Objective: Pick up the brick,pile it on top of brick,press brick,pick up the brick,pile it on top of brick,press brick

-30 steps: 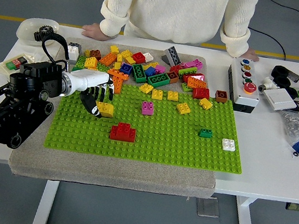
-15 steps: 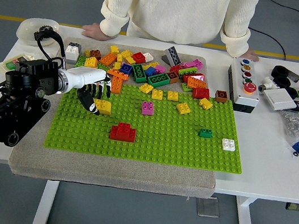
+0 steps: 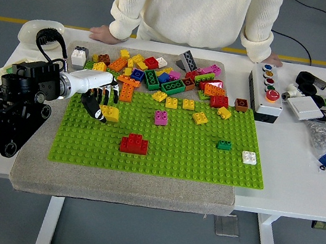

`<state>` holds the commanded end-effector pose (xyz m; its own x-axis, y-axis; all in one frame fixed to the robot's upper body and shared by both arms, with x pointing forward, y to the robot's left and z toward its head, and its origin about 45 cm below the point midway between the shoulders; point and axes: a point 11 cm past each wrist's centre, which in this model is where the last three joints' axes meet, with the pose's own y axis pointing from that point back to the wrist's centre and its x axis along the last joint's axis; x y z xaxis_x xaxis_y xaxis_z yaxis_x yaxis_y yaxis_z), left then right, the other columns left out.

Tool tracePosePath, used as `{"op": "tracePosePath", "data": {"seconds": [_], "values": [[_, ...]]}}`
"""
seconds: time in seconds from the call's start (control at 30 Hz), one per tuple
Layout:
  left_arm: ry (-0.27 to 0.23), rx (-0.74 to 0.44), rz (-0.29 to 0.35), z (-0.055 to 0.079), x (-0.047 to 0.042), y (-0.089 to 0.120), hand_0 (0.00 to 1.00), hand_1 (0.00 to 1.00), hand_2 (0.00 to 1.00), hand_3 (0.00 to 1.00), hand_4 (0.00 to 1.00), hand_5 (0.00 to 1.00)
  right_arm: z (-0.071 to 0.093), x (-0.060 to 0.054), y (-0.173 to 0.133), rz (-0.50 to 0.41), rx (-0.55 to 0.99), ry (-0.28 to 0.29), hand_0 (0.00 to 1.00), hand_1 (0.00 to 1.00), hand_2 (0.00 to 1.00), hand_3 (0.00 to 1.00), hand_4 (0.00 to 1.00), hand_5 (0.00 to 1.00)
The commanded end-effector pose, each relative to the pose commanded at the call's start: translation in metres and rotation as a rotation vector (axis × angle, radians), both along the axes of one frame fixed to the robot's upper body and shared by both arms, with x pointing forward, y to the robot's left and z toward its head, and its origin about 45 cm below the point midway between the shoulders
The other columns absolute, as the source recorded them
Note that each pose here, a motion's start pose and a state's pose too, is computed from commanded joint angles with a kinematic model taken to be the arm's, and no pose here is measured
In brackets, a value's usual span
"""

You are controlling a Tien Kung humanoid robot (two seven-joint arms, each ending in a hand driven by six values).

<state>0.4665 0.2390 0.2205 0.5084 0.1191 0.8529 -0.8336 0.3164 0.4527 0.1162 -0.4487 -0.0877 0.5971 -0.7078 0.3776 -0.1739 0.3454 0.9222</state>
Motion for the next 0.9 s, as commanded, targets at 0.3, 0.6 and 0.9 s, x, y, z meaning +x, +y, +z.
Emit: {"op": "tracePosePath", "data": {"seconds": [0.3, 0.6, 0.9], "values": [[-0.015, 0.004, -0.016, 0.013, -0.0002, 0.0, 0.442, 0.399, 0.405, 0.509, 0.921, 0.002, 0.0, 0.0, 0.0, -0.004, 0.001, -0.001, 0.739, 0.652, 0.722, 0.589, 0.812, 0.344], [-0.028, 0.001, -0.032, 0.024, -0.0021, -0.001, 0.442, 0.399, 0.405, 0.509, 0.921, 0.002, 0.0, -0.001, 0.0, -0.007, 0.001, 0.0, 0.74, 0.653, 0.722, 0.588, 0.812, 0.343], [-0.034, -0.001, -0.045, 0.031, -0.005, -0.002, 0.443, 0.401, 0.407, 0.511, 0.918, 0.002, -0.001, -0.002, 0.0, -0.009, 0.001, 0.001, 0.739, 0.653, 0.722, 0.589, 0.812, 0.343]]}}
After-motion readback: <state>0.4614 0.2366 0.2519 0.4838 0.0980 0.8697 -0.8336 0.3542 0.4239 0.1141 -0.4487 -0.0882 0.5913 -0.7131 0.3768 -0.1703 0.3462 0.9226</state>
